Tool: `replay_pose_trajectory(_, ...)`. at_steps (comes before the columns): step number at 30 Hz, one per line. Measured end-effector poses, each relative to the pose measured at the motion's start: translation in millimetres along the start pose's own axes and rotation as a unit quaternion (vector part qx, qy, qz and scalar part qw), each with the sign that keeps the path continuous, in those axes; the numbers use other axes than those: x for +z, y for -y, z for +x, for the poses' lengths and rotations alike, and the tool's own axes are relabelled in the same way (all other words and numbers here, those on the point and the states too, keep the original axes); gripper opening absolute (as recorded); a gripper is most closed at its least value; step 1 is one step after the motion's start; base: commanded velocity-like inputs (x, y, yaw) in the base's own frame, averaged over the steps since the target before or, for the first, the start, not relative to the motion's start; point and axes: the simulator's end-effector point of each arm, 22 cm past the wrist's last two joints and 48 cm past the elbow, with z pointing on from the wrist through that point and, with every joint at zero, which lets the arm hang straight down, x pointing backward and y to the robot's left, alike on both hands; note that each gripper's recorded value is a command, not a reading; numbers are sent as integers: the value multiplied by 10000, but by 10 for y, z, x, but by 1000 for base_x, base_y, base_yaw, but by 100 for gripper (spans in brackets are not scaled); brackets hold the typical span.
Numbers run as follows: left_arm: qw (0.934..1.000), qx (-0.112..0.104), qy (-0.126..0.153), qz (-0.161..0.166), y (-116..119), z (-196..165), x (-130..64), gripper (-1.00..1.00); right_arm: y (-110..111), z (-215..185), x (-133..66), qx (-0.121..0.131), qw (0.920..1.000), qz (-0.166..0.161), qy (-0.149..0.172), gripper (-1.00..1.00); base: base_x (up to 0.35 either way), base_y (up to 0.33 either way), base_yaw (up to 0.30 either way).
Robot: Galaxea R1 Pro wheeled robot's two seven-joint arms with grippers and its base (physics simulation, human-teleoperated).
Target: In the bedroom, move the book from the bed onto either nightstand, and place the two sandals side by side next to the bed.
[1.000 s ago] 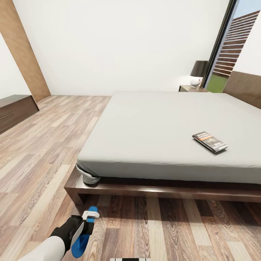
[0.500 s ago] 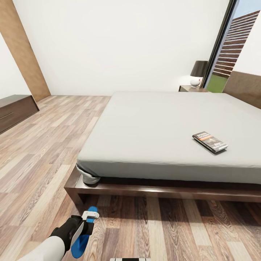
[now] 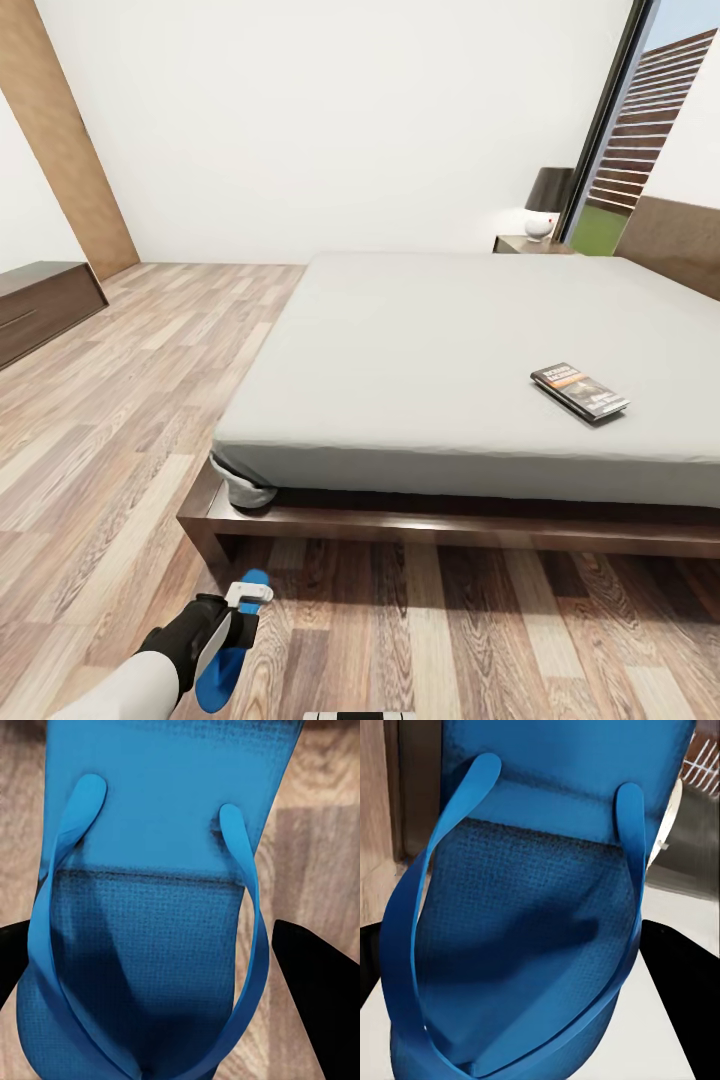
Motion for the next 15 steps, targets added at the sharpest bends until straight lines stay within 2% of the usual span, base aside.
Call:
replay_pose_trajectory(5,10000,0,0,-3,-5,0,0,-100,226,13,20,49,9989,456,-44,-100,0,0,0)
replay_pose_trajectory(6,10000,0,0,-2,-3,0,0,-100,307,28,9,102,9979,633,-91,-100,0,0,0)
replay_pose_trajectory(8,10000,2,1,-2,-2,-1,0,-100,370,54,-3,209,9967,773,-151,-100,0,0,0)
replay_pose_trajectory(10,10000,1,1,-1,-2,-1,0,-100,483,79,-28,401,9936,1039,-187,-100,0,0,0)
replay_pose_trajectory(15,10000,0,0,-4,-8,0,0,-100,597,99,-66,504,9897,1323,-206,-100,0,0,0)
